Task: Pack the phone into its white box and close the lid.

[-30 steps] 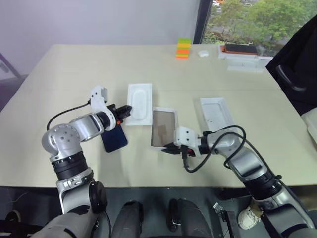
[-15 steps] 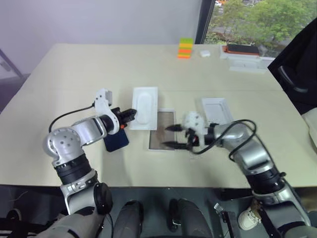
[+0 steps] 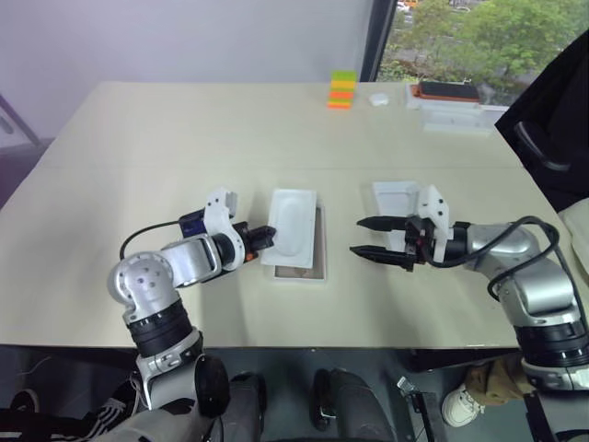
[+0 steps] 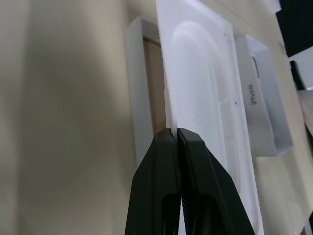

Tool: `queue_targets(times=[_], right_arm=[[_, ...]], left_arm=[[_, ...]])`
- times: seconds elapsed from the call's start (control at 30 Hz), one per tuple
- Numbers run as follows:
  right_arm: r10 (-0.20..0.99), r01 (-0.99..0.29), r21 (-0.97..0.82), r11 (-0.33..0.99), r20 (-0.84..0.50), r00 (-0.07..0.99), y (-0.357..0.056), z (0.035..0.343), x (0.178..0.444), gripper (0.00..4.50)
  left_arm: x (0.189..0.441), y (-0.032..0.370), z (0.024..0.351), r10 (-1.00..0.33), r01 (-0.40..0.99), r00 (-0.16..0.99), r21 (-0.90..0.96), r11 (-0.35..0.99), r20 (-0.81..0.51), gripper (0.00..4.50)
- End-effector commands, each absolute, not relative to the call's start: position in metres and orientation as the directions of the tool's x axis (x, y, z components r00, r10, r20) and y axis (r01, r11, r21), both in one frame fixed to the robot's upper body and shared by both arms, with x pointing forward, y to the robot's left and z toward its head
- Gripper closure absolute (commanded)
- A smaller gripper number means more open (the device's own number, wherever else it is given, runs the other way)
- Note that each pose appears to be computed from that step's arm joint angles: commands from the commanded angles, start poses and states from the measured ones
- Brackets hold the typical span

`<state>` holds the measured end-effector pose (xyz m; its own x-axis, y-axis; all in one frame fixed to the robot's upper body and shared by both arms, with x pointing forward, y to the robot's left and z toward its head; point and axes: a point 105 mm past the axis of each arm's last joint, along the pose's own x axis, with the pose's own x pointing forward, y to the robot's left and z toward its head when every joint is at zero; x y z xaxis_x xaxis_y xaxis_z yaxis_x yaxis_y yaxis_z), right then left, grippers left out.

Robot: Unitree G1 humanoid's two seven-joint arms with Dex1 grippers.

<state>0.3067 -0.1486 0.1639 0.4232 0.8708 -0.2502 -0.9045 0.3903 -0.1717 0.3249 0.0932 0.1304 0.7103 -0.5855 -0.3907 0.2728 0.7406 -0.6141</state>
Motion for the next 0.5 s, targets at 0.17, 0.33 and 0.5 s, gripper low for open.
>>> queue_targets(times=[0.17,0.33,0.5], right_arm=[[0.868,-0.884,-0.234,0.405,-0.206,0.452,-0.1481,0.1756,0.3147,1.53],[0.868,-0.882,-0.242,0.405,-0.202,0.454,-0.1457,0.1749,0.3161,1.53],[0.865,-0.88,-0.251,0.403,-0.21,0.456,-0.1451,0.1717,0.3165,1.47]], left_arm=[[0.3173,0.0781,0.1298,-0.606,0.325,0.687,-0.576,0.75,-0.401,4.5],[0.317,0.0782,0.1271,-0.6,0.308,0.69,-0.586,0.75,-0.405,4.5],[0.318,0.0766,0.1293,-0.6,0.311,0.694,-0.585,0.749,-0.399,3.44]])
